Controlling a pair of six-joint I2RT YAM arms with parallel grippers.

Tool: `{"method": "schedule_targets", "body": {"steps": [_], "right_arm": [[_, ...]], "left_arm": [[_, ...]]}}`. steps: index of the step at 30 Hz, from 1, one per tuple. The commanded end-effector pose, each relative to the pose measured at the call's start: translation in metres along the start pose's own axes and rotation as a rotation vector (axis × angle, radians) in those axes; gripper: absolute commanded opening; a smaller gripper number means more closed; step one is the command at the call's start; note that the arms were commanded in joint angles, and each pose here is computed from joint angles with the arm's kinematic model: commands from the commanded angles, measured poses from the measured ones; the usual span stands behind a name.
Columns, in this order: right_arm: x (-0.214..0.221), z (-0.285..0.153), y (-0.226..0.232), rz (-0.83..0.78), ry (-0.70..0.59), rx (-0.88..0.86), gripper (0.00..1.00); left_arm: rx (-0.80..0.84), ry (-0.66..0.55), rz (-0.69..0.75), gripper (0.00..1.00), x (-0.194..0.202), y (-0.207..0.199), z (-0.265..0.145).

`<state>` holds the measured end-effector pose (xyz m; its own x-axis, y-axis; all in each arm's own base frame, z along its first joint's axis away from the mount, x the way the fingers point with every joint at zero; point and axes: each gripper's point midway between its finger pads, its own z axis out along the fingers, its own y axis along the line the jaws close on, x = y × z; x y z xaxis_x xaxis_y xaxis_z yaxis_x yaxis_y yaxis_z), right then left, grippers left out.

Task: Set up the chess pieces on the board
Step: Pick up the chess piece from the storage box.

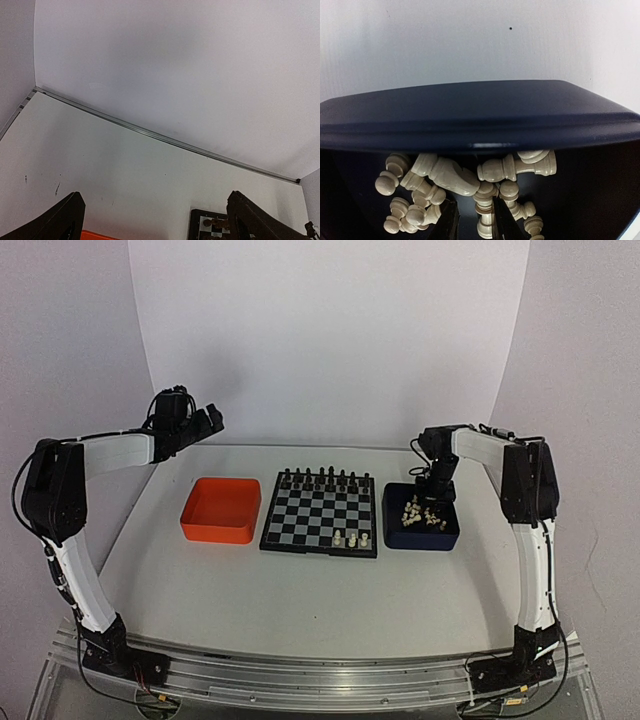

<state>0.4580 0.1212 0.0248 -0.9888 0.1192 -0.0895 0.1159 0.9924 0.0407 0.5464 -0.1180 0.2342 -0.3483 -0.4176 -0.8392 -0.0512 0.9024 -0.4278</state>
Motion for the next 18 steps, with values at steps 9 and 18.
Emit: {"method": "schedule_targets", "body": {"steps": [9, 18], "right_arm": [[0.013, -0.013, -0.005, -0.002, 0.014, 0.008, 0.21], [0.02, -0.01, -0.004, -0.024, 0.035, -0.001, 0.18]], "left_arm": [[0.037, -0.059, 0.001, 1.0, -0.022, -0.011, -0.003], [0.028, -0.06, 0.005, 1.0, -0.021, -0.008, -0.004]]}}
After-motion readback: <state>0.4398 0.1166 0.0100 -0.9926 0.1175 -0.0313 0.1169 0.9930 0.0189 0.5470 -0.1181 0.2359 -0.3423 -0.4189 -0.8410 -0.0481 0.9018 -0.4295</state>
